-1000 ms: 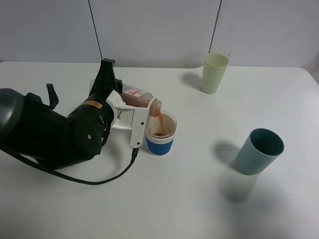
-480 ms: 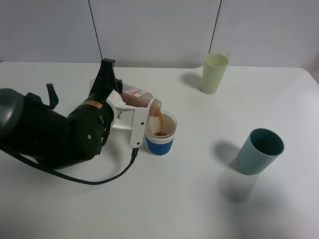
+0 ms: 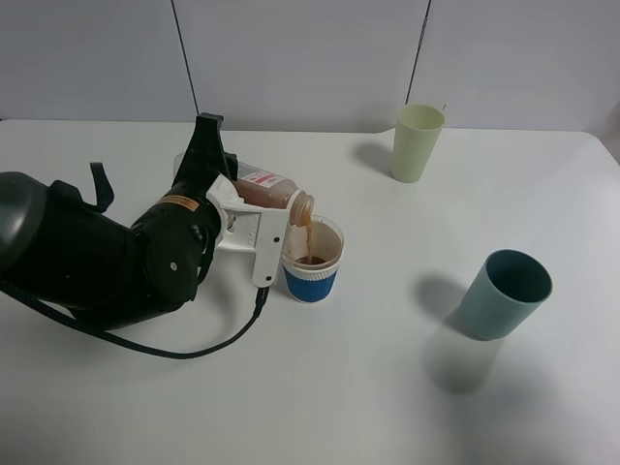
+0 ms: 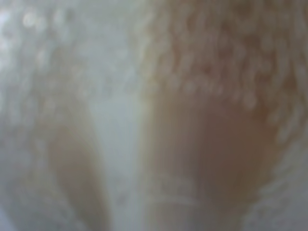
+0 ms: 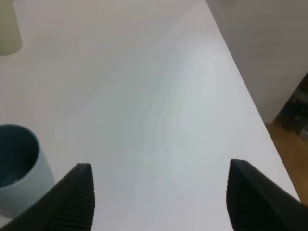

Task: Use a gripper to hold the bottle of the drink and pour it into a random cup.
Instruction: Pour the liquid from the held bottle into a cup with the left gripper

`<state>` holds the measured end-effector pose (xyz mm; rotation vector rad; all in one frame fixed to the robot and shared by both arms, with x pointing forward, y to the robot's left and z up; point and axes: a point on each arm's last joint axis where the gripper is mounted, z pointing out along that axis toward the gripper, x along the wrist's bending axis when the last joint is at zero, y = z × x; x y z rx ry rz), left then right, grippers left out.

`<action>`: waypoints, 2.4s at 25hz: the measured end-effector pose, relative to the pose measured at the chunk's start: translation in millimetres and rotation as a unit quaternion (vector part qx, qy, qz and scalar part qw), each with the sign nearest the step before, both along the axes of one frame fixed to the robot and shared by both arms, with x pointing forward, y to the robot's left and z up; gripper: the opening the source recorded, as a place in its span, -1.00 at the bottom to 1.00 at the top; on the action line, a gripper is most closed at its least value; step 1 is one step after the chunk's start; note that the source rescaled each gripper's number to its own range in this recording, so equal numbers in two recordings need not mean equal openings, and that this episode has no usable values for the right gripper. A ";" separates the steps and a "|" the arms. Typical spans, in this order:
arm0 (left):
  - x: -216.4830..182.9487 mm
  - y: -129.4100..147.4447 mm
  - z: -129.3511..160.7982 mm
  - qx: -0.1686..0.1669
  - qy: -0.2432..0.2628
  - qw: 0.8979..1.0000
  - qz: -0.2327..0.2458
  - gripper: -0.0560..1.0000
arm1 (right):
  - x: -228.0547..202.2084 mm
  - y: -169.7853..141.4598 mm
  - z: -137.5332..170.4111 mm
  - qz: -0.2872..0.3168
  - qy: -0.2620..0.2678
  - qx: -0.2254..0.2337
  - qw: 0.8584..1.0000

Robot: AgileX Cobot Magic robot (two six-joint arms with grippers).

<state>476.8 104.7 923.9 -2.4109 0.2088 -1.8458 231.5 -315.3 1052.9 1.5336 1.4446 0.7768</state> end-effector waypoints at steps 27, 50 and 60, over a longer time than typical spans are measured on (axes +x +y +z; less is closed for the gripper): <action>0.9 1.7 3.5 0.023 -0.020 1.000 0.004 -0.85 | 0.0 0.0 0.0 0.000 0.000 0.000 1.000; 1.1 2.0 4.7 0.053 -0.026 0.998 -0.002 -0.85 | 0.0 0.0 0.0 0.000 0.000 0.000 1.000; 1.5 0.7 6.3 0.071 -0.035 0.997 -0.013 -0.85 | 0.0 0.0 0.0 0.000 0.000 0.000 1.000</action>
